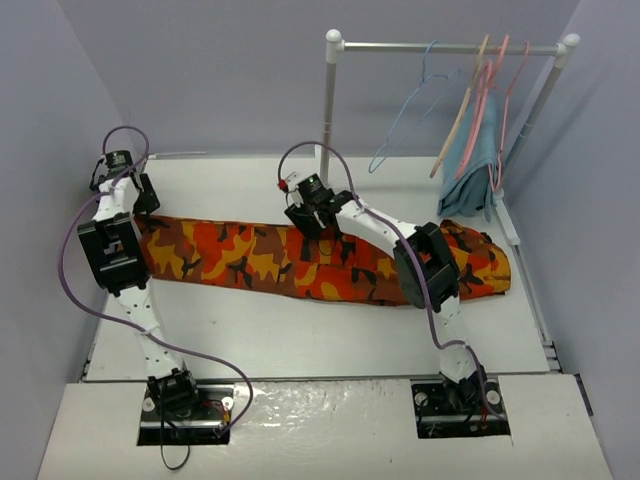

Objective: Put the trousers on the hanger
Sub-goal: Fold the trousers

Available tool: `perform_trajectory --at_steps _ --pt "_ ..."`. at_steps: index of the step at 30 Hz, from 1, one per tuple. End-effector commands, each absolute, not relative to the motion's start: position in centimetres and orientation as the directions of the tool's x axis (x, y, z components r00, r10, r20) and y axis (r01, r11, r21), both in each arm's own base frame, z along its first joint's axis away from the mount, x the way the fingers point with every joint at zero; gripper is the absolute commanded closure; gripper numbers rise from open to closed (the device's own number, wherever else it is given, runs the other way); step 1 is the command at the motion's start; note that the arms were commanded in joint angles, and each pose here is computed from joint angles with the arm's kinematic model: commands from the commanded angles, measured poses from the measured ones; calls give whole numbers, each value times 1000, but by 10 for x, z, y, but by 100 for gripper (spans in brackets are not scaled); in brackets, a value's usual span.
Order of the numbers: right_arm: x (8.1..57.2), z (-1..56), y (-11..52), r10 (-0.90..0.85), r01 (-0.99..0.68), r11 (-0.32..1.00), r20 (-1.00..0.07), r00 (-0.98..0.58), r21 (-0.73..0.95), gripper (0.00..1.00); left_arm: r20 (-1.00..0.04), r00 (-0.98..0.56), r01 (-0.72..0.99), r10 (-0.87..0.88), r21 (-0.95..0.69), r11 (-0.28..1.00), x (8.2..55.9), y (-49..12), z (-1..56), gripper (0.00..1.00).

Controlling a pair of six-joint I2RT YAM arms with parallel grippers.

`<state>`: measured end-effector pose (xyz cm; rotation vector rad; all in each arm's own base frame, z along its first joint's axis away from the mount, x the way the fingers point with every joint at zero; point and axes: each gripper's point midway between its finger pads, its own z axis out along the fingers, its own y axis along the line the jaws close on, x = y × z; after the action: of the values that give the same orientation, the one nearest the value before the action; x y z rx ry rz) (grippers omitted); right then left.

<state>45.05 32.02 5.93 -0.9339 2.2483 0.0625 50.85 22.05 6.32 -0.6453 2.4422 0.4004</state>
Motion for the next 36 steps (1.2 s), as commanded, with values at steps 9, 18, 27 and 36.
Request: perform_trajectory --at_steps 9,18,27,36 --pt "387 102 289 -309 -438 899 -703 -640 3 40 -664 -632 -516 -399 -24 856 470 131 96 22" --pt "291 14 244 -257 -344 936 -527 -810 71 40 -464 -678 -653 -570 26 757 404 139 31 22" --pt "204 -32 272 -412 -484 861 -344 -844 156 38 -403 -603 -767 -688 56 640 360 186 20 22" --pt "206 -4 331 -491 -589 803 -458 -741 92 38 -498 -522 -754 -692 -109 647 385 181 74 20"
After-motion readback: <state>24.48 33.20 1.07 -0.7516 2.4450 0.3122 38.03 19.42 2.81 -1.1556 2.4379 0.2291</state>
